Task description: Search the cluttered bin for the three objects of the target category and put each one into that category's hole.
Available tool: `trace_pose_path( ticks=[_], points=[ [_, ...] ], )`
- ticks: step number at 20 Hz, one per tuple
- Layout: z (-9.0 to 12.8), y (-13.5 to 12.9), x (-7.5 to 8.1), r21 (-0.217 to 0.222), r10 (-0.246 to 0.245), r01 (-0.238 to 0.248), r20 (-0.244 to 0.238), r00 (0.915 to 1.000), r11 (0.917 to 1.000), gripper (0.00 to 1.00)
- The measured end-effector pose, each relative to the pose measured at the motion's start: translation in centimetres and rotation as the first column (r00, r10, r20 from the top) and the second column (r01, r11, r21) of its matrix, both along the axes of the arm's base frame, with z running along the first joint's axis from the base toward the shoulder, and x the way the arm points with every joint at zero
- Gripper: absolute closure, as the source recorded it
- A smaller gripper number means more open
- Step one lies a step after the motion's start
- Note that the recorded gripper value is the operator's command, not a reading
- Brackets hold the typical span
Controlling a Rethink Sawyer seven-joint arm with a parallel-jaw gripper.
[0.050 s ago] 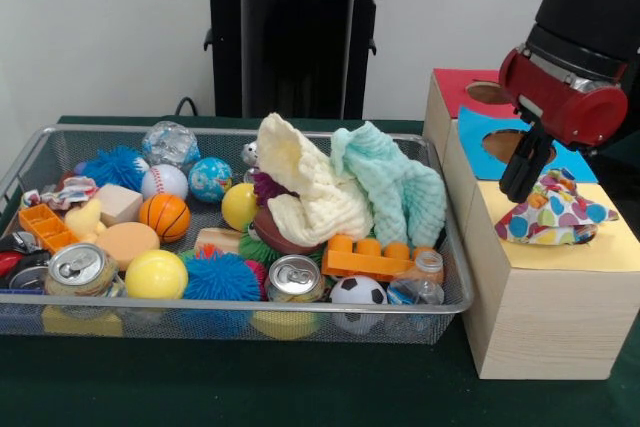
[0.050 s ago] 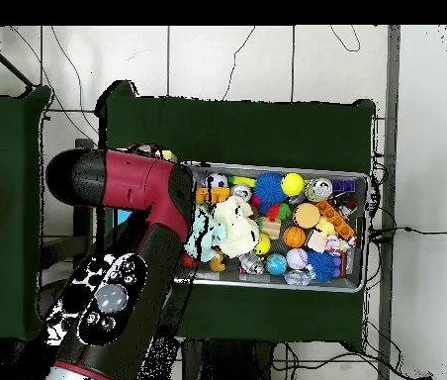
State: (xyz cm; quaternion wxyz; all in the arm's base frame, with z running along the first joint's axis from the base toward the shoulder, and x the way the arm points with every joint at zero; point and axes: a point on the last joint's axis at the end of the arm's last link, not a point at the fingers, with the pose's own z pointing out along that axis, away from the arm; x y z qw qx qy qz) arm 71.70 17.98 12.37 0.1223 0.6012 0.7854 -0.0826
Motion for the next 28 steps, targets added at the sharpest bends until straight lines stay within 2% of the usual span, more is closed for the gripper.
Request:
trace_pose_path(
  ticks=[13, 22, 28],
  points=[
    [-1.1, 0.1, -0.3, 0.002, -0.007, 0.007, -0.014, 0.9999, 1.0000, 1.00],
    [-2.6, 0.4, -0.8, -0.002, -0.005, 0.005, -0.035, 0.9994, 1.0000, 1.00],
    [-2.7, 0.7, -1.0, -0.003, 0.001, -0.001, -0.037, 0.9993, 1.0000, 1.00]
  ],
)
